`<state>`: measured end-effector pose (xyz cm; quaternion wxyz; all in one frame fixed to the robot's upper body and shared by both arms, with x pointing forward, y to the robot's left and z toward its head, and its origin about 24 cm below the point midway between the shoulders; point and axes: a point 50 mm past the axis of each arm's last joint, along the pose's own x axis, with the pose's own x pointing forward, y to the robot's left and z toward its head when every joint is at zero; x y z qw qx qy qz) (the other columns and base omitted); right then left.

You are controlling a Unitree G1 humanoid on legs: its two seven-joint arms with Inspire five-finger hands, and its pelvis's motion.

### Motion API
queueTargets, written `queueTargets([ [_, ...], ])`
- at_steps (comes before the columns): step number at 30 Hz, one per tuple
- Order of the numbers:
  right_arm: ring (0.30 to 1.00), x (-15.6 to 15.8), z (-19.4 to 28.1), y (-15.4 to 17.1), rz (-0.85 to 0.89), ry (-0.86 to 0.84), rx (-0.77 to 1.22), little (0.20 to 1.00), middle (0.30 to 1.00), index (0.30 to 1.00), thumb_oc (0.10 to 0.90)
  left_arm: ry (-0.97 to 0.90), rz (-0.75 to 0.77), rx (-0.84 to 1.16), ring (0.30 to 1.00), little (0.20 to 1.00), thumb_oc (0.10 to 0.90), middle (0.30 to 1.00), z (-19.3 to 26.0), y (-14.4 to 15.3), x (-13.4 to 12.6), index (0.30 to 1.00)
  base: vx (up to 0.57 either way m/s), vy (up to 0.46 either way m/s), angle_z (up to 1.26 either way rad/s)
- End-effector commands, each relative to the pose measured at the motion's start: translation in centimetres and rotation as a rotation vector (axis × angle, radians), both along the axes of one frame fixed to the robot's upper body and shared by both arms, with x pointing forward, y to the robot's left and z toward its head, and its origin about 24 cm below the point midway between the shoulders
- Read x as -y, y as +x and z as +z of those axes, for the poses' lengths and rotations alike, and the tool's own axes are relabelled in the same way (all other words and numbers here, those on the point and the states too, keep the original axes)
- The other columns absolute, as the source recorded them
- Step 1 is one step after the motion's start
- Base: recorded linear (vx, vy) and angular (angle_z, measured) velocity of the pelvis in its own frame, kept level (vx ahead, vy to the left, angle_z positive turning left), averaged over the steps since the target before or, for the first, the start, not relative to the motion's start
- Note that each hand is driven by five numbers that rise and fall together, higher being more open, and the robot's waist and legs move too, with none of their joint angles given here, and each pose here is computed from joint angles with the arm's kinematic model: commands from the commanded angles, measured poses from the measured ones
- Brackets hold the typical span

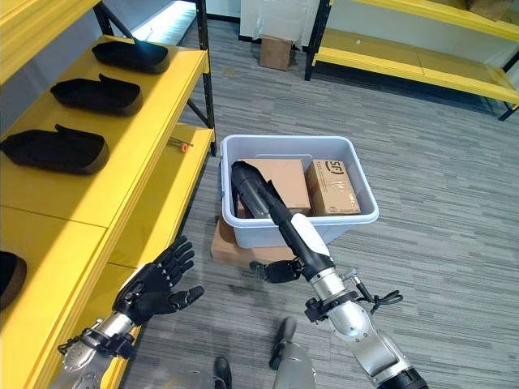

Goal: Move parts from the plastic box to the shelf.

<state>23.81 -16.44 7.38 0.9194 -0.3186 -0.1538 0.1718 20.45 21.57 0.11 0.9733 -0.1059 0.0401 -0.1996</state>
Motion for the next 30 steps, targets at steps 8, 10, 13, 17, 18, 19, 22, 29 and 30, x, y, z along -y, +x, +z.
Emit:
queueTargets([
  [8,1.000,0.6,2.1,0.8,-0.046,0.137,0.041,1.000,1.000,1.000,0.900,-0.042,-0.057,0.190,1.000,1.000,0.900,1.000,3.2,-0.3,1.4,1.000,0.32,-0.137,0.18],
  [10,1.000,0.7,1.6,0.5,-0.046,0.130,0.032,1.000,1.000,1.000,0.900,-0.042,-0.057,0.202,1.000,1.000,0.900,1.000,3.5,-0.1,1.5,1.000,0.22,-0.096,-0.18],
  [13,1.000,1.1,1.2,0.0,-0.041,0.127,0.010,1.000,1.000,1.000,0.900,-0.049,-0.035,0.205,1.000,1.000,0.900,1.000,3.6,0.0,1.3,1.000,0.16,-0.116,0.02],
  [17,1.000,1.5,1.2,-0.1,-0.035,0.124,0.006,1.000,1.000,1.000,0.900,-0.068,-0.002,0.207,1.000,1.000,0.900,1.000,3.9,0.3,1.3,1.000,0.17,-0.103,0.02],
  [18,1.000,1.5,1.2,-0.1,-0.034,0.123,0.007,1.000,1.000,1.000,0.900,-0.071,0.001,0.206,1.000,1.000,0.900,1.000,3.9,0.4,1.3,1.000,0.10,-0.128,-0.06],
  [19,1.000,1.5,1.3,-0.1,-0.032,0.116,0.012,1.000,1.000,1.000,0.900,-0.079,0.019,0.204,1.000,1.000,0.900,1.000,3.9,0.5,1.2,1.000,0.08,-0.101,-0.07],
  [22,1.000,1.6,1.5,0.0,-0.035,0.108,0.027,1.000,1.000,1.000,0.900,-0.081,0.038,0.205,1.000,1.000,0.900,1.000,3.9,0.8,1.2,1.000,0.05,-0.033,-0.24],
  [29,1.000,2.4,1.6,-0.8,-0.059,0.107,0.071,1.000,1.000,1.000,0.900,-0.082,0.033,0.230,1.000,1.000,0.900,1.000,3.6,-0.8,0.7,1.000,0.19,0.212,-0.16],
  [30,1.000,2.4,1.5,-0.8,-0.063,0.107,0.073,1.000,1.000,1.000,0.900,-0.083,0.032,0.231,1.000,1.000,0.900,1.000,3.5,-0.8,0.6,1.000,0.28,0.291,-0.43],
])
